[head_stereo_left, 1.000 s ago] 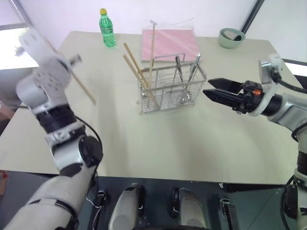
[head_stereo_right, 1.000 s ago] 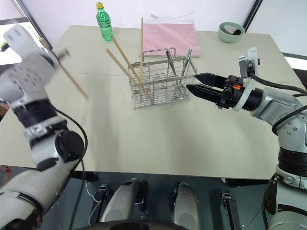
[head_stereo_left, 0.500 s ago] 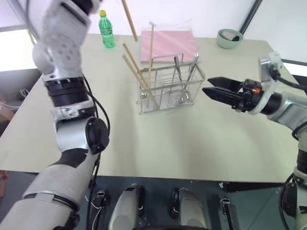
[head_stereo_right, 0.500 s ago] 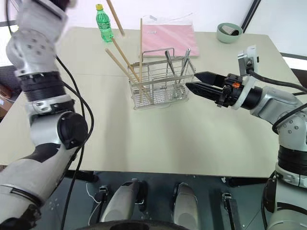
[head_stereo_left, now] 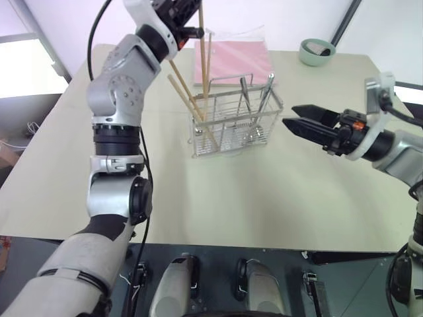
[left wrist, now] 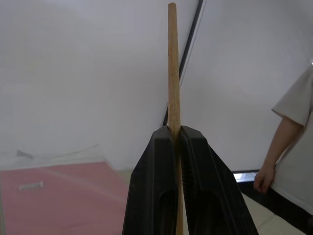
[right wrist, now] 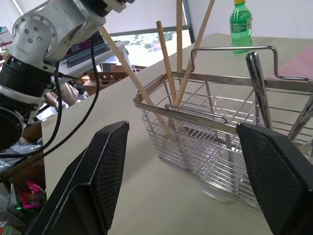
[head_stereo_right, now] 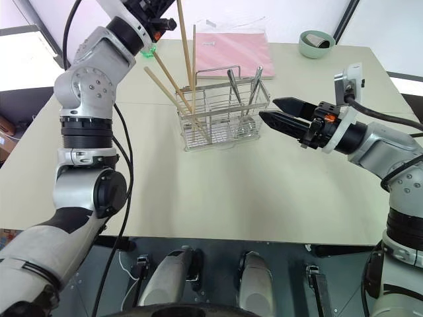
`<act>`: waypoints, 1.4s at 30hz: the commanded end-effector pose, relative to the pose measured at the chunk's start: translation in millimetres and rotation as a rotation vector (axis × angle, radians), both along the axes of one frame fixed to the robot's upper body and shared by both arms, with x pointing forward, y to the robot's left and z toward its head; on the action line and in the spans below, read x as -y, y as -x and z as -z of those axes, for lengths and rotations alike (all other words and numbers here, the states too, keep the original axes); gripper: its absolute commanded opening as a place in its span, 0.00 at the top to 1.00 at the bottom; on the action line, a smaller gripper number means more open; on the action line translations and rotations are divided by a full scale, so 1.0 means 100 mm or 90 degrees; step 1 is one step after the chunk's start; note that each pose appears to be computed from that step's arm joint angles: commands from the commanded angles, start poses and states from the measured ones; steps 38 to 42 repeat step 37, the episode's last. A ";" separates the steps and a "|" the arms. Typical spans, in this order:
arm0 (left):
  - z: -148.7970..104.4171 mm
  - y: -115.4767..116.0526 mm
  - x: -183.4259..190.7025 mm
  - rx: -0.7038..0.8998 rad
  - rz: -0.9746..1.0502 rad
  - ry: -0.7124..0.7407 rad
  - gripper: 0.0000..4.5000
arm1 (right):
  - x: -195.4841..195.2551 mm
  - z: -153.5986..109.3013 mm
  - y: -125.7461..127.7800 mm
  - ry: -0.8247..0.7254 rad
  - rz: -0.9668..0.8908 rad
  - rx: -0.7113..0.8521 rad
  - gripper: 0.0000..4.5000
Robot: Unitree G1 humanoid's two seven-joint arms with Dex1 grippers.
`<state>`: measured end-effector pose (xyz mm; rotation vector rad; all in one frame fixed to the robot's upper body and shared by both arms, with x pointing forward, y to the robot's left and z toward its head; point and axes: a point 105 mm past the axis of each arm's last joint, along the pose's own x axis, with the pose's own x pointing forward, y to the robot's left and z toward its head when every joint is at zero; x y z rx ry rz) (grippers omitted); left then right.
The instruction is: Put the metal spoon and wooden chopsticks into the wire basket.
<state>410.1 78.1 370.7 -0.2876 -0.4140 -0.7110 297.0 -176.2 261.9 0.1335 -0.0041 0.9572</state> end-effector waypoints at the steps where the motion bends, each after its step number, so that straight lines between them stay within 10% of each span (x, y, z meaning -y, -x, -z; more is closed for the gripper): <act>1: -0.07 0.11 0.05 0.025 0.015 -0.007 0.83 | 0.01 -0.13 0.04 -0.009 -0.001 0.038 0.20; 9: -0.12 0.17 0.02 0.024 0.019 0.002 0.03 | 0.00 -0.14 -0.01 -0.008 -0.006 0.040 0.20; 15: -0.38 0.26 -0.21 0.055 -0.003 -0.003 0.03 | -0.01 -0.13 -0.04 0.001 -0.010 0.044 0.20; 21: -0.63 0.60 -0.63 0.124 0.029 -0.207 0.03 | 0.14 -0.11 -0.08 0.043 0.004 0.056 0.20; 28: 0.00 1.04 -1.16 0.046 0.135 -0.491 0.03 | 0.28 -0.06 -0.17 0.076 0.005 0.054 0.20; 34: 0.51 1.24 -1.42 -0.079 0.168 -0.586 0.03 | 0.32 0.03 -0.19 0.106 -0.024 0.041 0.20; 42: 0.57 1.26 -1.44 -0.079 0.159 -0.600 0.03 | 0.33 0.03 -0.20 0.110 -0.028 0.042 0.20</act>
